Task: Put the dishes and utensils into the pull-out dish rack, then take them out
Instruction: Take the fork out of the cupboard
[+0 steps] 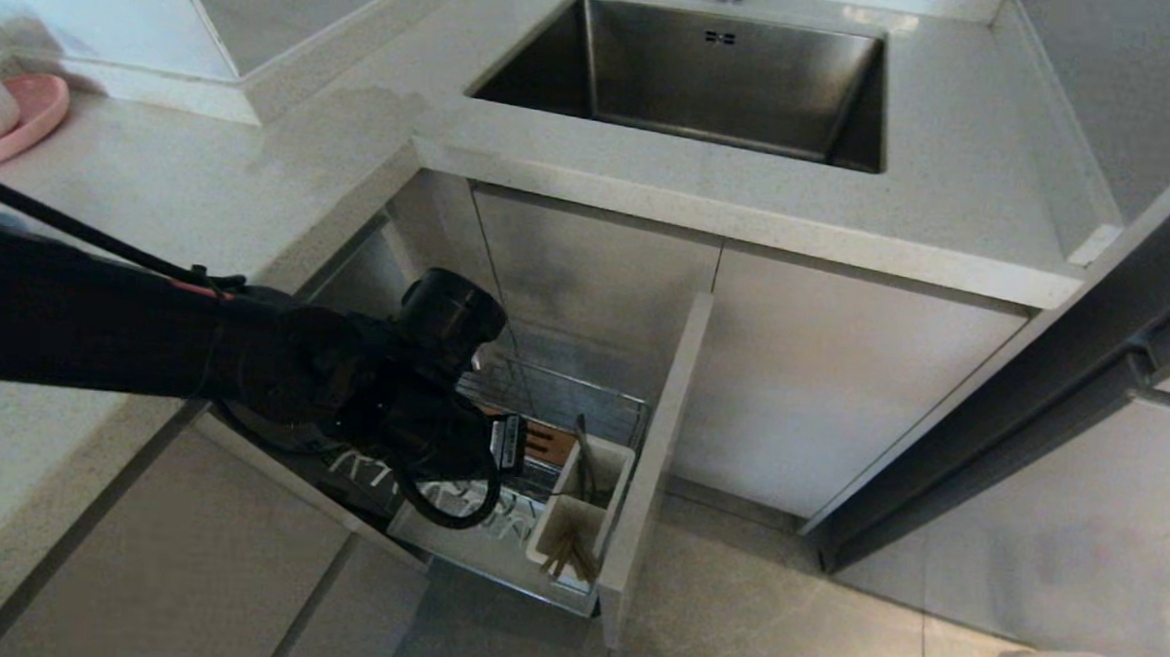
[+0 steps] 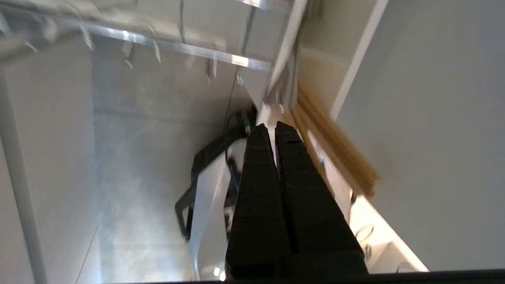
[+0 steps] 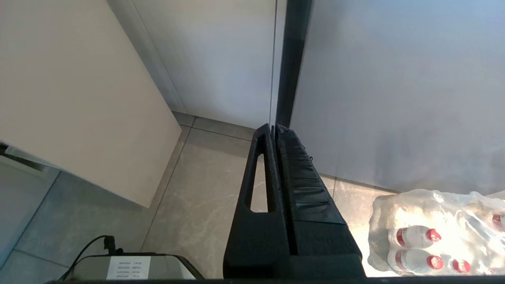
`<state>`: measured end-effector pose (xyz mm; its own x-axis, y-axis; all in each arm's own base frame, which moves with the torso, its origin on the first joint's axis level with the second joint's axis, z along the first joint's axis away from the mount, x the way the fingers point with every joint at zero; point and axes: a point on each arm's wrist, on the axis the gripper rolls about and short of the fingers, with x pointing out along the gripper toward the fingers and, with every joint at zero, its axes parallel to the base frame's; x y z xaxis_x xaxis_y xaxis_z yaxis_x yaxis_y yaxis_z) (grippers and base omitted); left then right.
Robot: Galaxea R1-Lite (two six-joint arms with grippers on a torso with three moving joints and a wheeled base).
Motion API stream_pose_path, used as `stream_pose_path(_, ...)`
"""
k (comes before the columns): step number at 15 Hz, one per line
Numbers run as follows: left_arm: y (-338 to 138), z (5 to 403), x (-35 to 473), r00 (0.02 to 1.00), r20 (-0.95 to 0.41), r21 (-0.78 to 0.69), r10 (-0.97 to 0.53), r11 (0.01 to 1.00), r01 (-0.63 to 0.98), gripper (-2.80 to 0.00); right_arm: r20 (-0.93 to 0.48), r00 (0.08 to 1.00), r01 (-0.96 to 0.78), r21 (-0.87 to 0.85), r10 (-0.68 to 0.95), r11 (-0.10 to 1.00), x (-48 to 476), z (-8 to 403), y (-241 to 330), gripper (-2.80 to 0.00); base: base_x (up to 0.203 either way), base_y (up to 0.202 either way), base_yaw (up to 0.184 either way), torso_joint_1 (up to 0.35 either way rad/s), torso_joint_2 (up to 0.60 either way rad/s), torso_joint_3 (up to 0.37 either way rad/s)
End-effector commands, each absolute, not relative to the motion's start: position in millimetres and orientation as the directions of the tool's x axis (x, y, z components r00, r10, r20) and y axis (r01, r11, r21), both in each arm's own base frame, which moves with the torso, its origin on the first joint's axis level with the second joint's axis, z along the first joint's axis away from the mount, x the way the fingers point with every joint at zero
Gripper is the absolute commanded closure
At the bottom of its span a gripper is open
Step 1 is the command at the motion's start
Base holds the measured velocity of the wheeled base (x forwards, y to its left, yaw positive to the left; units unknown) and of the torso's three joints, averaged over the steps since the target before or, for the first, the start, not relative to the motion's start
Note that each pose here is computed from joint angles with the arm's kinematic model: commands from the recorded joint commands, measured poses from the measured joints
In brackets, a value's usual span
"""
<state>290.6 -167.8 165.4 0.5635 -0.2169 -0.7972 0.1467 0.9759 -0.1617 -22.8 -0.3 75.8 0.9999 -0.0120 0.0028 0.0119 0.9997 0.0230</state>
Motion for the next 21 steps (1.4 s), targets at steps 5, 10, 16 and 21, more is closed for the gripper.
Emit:
stream_pose_path(5, -180, 153, 277, 0.481, -0.853, -0.120, -0.202, 0.973, 0.195, 0.00, 0.003, 1.000, 0.012, 0.023, -0.012, 1.000, -23, 76, 0, 0.00, 0.000, 0.000, 0.000, 0.000, 0.00, 0.000)
stream_pose_path(10, -162, 142, 273, 0.521, -0.829, -0.031, -0.203, 0.947, 0.320, 0.00, 0.002, 1.000, 0.012, 0.023, -0.012, 1.000, -23, 76, 0, 0.00, 0.000, 0.000, 0.000, 0.000, 0.00, 0.000)
stream_pose_path(16, -140, 138, 279, 0.665, -0.653, 0.026, -0.363, 0.867, 0.498, 0.00, 0.001, 1.000, 0.012, 0.023, -0.012, 1.000, -23, 76, 0, 0.00, 0.000, 0.000, 0.000, 0.000, 0.00, 0.000)
stream_pose_path(21, -122, 133, 269, 0.610, -0.640, 0.103, -0.467, 0.735, 0.670, 0.00, 0.002, 1.000, 0.012, 0.023, -0.012, 1.000, -23, 76, 0, 0.00, 0.000, 0.000, 0.000, 0.000, 0.00, 0.000)
